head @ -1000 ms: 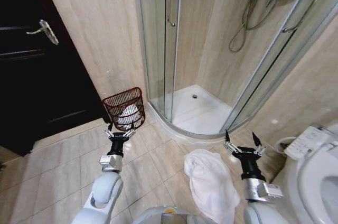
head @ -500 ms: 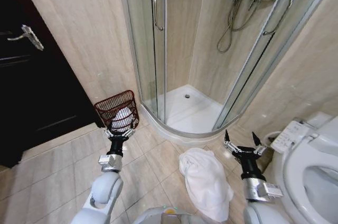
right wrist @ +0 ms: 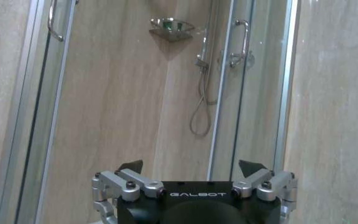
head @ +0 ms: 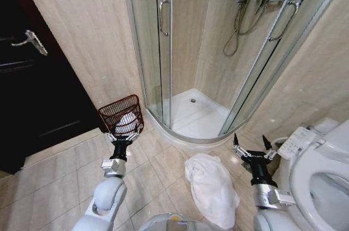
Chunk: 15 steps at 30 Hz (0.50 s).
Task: Discard the used towel into the hamper.
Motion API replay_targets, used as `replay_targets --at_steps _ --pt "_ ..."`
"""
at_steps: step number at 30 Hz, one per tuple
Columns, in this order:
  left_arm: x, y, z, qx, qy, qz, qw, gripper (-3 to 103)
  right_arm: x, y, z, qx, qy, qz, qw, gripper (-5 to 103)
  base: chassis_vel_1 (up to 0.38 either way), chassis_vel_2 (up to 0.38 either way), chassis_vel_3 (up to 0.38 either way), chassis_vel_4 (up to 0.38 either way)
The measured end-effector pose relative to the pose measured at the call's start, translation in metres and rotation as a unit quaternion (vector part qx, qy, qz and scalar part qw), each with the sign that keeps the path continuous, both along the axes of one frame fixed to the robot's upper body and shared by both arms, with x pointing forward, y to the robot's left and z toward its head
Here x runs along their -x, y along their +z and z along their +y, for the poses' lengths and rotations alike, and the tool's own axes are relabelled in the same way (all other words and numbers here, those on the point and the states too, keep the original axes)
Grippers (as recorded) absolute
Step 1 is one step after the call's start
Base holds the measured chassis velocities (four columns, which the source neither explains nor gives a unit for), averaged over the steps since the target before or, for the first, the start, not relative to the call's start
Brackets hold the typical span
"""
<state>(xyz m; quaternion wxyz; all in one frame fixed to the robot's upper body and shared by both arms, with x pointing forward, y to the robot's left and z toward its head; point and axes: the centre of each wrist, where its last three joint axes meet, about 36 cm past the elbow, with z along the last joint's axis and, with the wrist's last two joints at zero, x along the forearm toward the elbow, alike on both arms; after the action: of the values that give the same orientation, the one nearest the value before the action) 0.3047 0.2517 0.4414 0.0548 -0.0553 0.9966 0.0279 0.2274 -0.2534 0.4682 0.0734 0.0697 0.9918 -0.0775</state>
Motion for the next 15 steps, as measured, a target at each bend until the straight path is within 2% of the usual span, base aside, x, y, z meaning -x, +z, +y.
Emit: replay_targets --at_steps 3,5,6,9,15 --pt "-0.008 0.006 0.008 -0.007 0.011 -0.012 0.9998 100 -0.007 -0.003 0.001 0.002 0.008 0.000 1.000 100 0.000 0.000 0.000 0.000" --pt "-0.019 0.012 0.021 -0.011 0.040 -0.028 0.9987 100 -0.016 -0.002 0.007 -0.003 0.018 -0.002 1.000 100 0.000 0.000 0.000 0.000" --pt "-0.019 0.012 0.021 -0.011 0.040 -0.028 0.9987 100 -0.016 -0.002 0.007 -0.003 0.018 -0.002 1.000 100 0.000 0.000 0.000 0.000" --pt "-0.022 0.013 0.032 -0.008 0.081 -0.029 0.9963 100 -0.024 -0.001 0.012 -0.001 0.032 -0.004 0.999 100 0.000 0.000 0.000 0.000" --pt "-0.013 0.014 0.023 0.006 0.104 -0.018 0.9944 100 -0.017 -0.001 0.014 0.000 0.034 -0.002 0.999 100 0.000 0.000 0.000 0.000"
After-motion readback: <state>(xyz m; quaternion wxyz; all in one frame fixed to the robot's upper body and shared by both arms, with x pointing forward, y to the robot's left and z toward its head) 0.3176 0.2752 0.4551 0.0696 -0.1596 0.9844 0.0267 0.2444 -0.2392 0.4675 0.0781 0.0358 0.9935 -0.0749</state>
